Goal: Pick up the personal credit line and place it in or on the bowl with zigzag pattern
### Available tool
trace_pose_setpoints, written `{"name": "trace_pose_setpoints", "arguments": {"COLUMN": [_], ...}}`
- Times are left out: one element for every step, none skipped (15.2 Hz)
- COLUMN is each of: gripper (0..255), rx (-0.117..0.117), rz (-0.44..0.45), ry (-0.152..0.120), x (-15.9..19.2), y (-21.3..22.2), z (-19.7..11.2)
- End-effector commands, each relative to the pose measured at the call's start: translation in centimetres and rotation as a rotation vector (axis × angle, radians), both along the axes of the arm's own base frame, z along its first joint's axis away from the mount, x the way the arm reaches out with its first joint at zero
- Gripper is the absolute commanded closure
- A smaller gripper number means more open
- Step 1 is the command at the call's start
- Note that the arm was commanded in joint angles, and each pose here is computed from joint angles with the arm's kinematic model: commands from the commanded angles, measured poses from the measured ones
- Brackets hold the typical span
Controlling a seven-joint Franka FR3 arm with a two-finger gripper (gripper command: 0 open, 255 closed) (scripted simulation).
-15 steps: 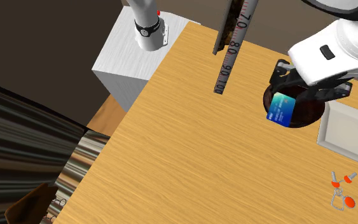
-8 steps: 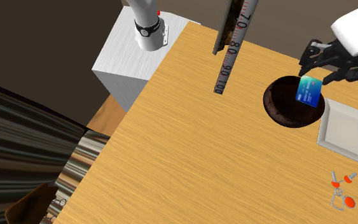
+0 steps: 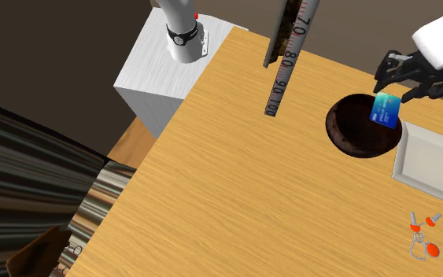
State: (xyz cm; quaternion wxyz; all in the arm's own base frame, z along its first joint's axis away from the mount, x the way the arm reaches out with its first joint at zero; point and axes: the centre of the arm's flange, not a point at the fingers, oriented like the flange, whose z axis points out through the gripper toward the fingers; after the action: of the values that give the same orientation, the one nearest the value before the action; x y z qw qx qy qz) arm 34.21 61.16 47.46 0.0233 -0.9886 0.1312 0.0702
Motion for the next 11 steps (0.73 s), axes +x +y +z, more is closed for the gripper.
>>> {"name": "trace_pose_setpoints", "arguments": {"gripper": [255,255,255,255,255,255,255,255,255,255,255], "rx": [0.000,0.000,0.000,0.000,0.000,0.000,0.000,0.000,0.000,0.000,0.000], "rz": [0.000,0.000,0.000,0.000,0.000,0.000,0.000,0.000,0.000,0.000,0.000], "ry": [0.000,0.000,0.000,0.000,0.000,0.000,0.000,0.000,0.000,0.000,0.000], "x": [0.0,0.0,0.0,0.0,0.0,0.0,0.0,0.0,0.0,0.0,0.0], "y": [0.0,0.0,0.0,0.0,0.0,0.0,0.0,0.0,0.0,0.0,0.0], "z": [-1.2,-1.7,-2.2,-2.8,-3.3,-3.8,-4.4,-4.9,-5.4,-5.8,-5.8]}}
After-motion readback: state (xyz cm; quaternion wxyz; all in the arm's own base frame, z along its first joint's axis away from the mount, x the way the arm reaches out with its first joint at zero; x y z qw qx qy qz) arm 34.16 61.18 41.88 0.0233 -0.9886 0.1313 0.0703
